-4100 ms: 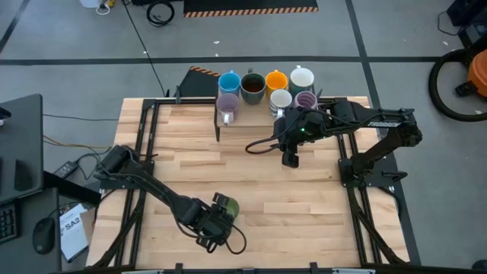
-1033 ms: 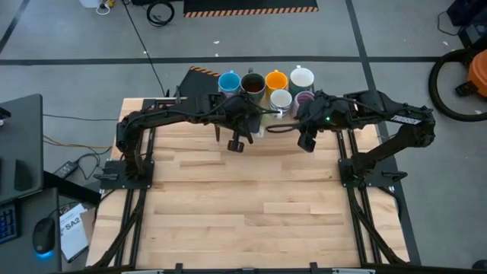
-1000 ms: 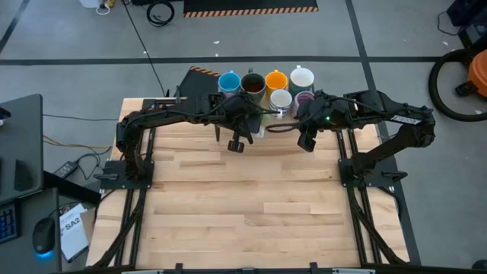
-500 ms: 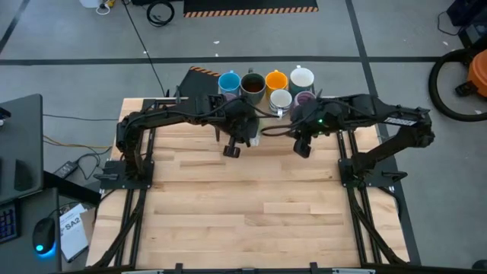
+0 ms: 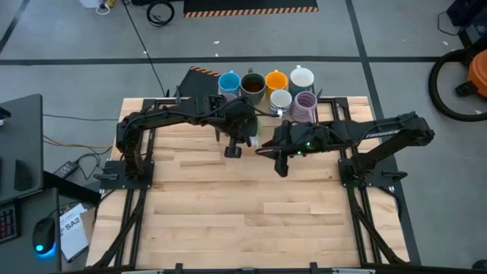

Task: Place coffee mugs
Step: Put the green mug on the shelf

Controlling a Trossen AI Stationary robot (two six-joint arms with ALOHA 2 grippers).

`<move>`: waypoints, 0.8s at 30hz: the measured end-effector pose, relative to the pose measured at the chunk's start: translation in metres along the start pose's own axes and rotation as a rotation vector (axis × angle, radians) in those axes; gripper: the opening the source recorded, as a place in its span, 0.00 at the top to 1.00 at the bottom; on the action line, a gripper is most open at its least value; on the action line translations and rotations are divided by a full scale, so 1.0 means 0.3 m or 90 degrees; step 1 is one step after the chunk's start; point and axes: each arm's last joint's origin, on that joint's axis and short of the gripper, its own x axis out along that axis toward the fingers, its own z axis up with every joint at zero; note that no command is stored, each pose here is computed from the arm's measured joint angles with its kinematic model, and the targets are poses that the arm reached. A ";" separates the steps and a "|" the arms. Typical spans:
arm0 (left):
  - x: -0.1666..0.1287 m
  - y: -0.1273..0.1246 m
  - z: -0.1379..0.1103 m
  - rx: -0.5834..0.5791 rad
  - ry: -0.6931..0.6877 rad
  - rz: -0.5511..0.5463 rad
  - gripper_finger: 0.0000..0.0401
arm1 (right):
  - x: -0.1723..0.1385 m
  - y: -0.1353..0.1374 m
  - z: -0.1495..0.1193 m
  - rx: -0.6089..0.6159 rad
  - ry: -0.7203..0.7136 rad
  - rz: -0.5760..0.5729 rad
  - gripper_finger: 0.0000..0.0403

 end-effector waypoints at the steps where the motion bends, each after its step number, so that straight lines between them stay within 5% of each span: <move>1: 0.000 0.000 -0.001 0.000 0.002 -0.001 0.93 | 0.009 0.000 -0.007 0.005 -0.006 0.001 0.64; 24: 0.000 -0.016 0.001 0.005 0.000 -0.024 0.93 | 0.186 -0.010 -0.113 0.016 -0.110 -0.024 0.58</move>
